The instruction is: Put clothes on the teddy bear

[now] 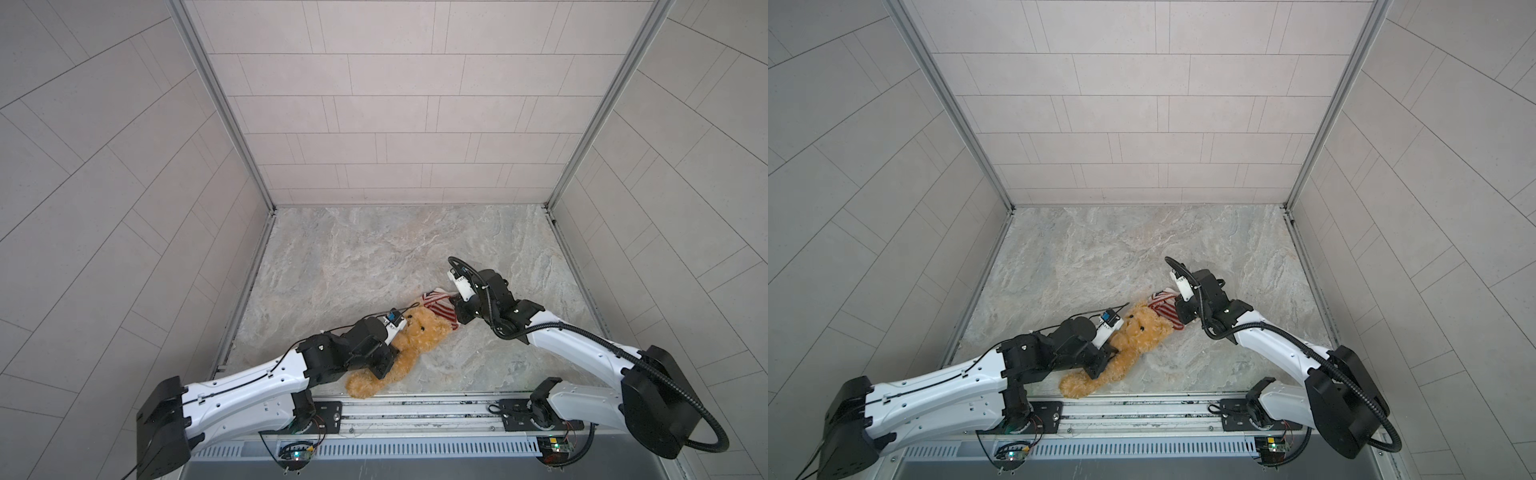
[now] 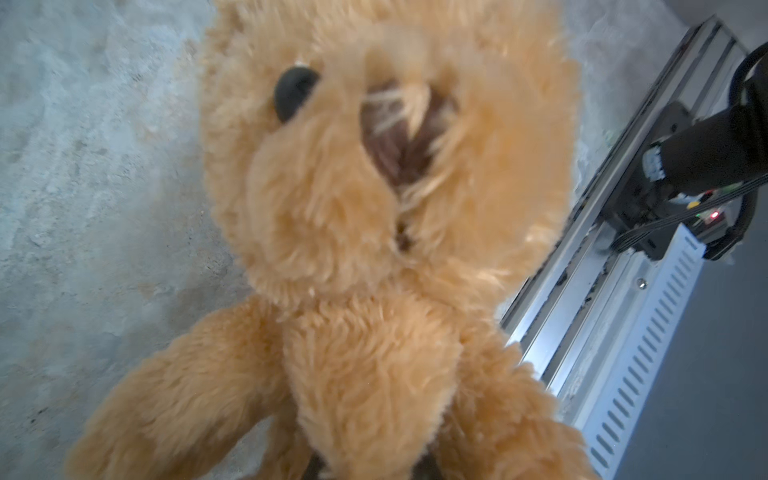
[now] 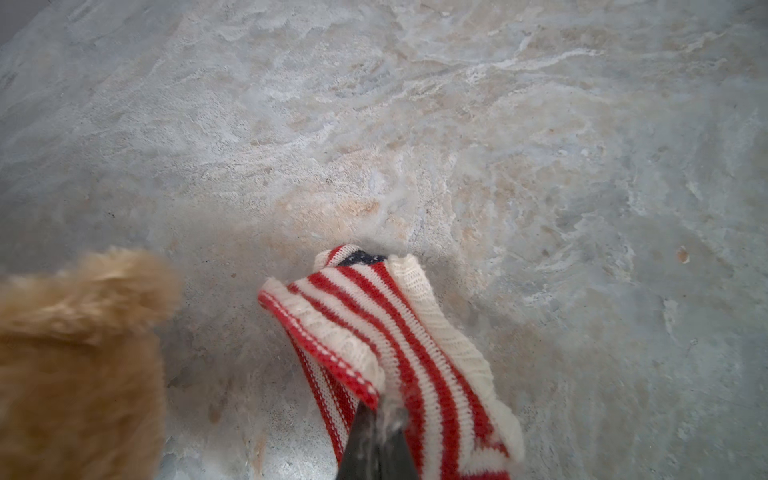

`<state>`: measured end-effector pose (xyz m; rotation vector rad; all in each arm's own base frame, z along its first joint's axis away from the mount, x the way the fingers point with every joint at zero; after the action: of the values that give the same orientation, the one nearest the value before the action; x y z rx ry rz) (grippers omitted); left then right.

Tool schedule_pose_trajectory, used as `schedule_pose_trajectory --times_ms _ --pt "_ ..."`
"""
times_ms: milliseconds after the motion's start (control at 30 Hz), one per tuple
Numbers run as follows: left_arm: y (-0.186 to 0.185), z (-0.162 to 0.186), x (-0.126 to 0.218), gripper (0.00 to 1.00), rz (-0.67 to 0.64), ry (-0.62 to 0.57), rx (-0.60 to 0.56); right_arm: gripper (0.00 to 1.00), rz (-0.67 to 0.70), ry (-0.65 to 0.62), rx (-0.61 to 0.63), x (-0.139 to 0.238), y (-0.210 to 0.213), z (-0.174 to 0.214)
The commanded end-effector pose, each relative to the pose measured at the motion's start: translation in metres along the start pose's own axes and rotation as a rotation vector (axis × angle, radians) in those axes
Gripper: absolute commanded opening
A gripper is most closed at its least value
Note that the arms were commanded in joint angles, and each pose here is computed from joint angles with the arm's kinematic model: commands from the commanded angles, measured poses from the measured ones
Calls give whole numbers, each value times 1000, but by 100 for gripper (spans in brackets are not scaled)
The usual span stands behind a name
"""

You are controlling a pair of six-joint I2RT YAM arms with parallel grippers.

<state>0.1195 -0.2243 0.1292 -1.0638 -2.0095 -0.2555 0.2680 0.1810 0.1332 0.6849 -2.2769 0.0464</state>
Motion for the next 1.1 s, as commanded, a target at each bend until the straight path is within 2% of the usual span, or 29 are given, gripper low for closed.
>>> schedule_pose_trajectory --times_ms 0,467,633,800,967,1067 --pt "-12 -7 -2 0 39 19 -53 0 -47 -49 35 5 10 -8" --pt "-14 -8 -27 0 13 216 -130 0 -118 -50 105 3 28 2" --pt "-5 -11 -37 0 18 236 -78 0 -130 -47 113 4 32 8" --pt "16 -15 -38 0 -14 210 10 0 -149 -43 125 6 36 12" --pt "23 -17 -41 0 -29 202 49 0 -170 -35 138 5 40 17" --pt "31 -12 -47 0 -24 206 115 0 -174 -33 143 7 42 19"
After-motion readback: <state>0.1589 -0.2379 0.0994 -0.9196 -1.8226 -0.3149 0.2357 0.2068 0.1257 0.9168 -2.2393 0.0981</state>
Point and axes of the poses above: each gripper's point midway between its finger pads, its own x axis back along the fingers, its own y axis along the line the jaws close on, z = x × y, the point moved 3 cm from there along x, back along the fingers, and after that the axes turned 4 degrees about -x, right-handed, at the moved point
